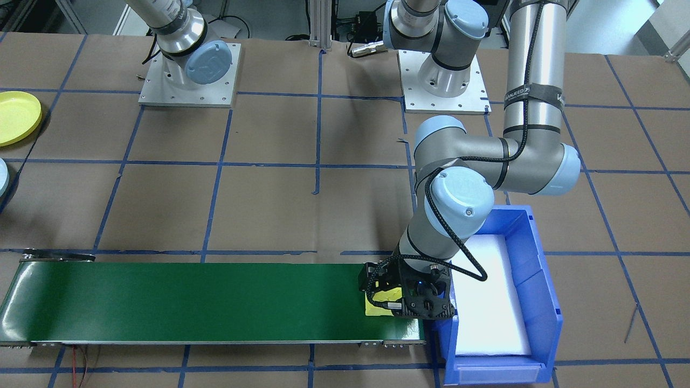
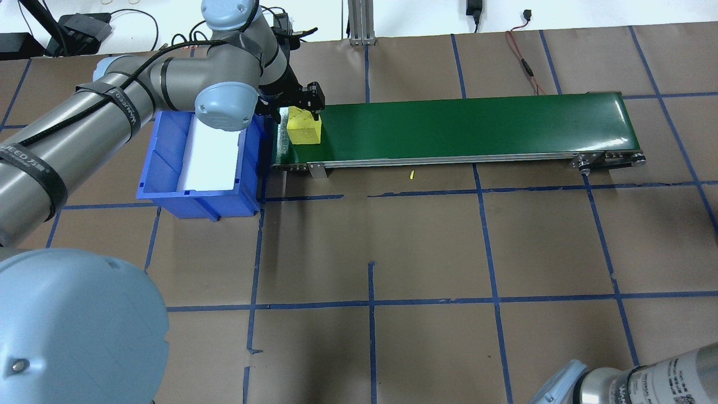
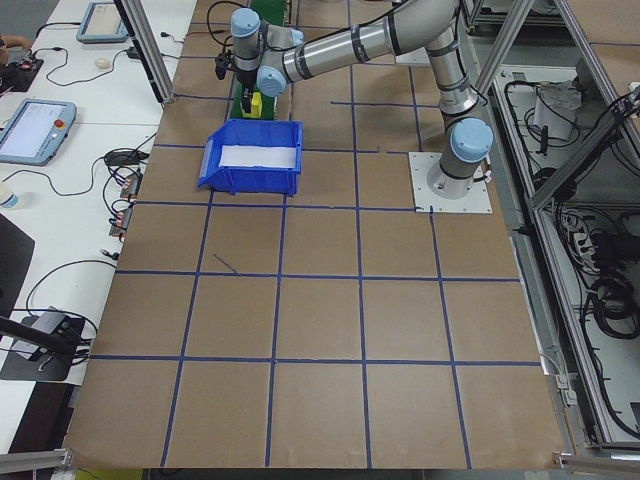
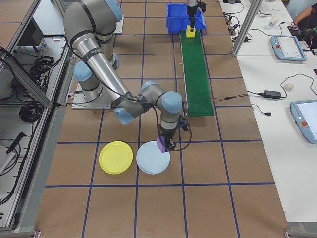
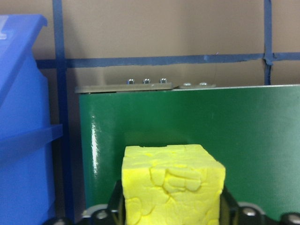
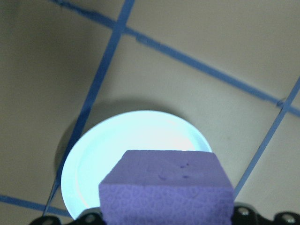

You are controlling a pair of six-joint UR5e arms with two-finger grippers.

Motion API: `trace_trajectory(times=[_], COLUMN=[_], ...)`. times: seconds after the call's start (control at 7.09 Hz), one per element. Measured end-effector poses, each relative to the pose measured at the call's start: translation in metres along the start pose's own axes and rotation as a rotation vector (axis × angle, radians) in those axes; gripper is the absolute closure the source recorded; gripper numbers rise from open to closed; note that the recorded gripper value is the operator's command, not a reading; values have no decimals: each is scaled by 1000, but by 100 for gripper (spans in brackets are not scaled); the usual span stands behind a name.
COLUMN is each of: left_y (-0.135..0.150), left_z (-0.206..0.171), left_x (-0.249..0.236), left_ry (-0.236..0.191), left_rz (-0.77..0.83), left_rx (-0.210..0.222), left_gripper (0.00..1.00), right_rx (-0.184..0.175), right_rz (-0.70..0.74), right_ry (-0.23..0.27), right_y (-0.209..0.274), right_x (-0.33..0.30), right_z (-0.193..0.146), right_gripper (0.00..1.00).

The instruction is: Move block left to right into plate

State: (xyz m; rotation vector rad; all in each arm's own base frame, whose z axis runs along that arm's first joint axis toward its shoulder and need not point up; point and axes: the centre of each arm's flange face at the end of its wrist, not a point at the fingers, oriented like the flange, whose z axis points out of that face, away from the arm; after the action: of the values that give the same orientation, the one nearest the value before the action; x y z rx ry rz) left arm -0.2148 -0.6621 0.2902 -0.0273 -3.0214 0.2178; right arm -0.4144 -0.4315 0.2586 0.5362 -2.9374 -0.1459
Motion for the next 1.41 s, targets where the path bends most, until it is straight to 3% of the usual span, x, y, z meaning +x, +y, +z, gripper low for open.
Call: trace_trajectory(times=[0.28, 0.56, 0.85, 1.13, 1.27, 1.41], left_y=[18, 47, 89, 133, 146, 155], left_z=[-66, -123, -179, -223, -242, -256], left_x=[4, -13, -52, -75, -72, -68], left_ry=[-9, -93, -155, -155, -139, -124], left_rz=[-9, -22, -61, -71, -62, -48], left_rx=[10, -24, -66, -83, -67, -58], left_gripper=[0, 0, 0, 0, 0, 0], right_rx=[45, 57, 70, 85, 107, 145], right_rz=[61, 87, 150, 143, 150, 185], right_ry=[-77, -91, -85, -81, -77, -103], right_y=[30, 34, 16, -63, -112, -158], right_x=[-3, -4, -14, -65, -101, -139], right_z=[44, 48, 22, -37, -70, -91], right_gripper=[0, 0, 0, 0, 0, 0])
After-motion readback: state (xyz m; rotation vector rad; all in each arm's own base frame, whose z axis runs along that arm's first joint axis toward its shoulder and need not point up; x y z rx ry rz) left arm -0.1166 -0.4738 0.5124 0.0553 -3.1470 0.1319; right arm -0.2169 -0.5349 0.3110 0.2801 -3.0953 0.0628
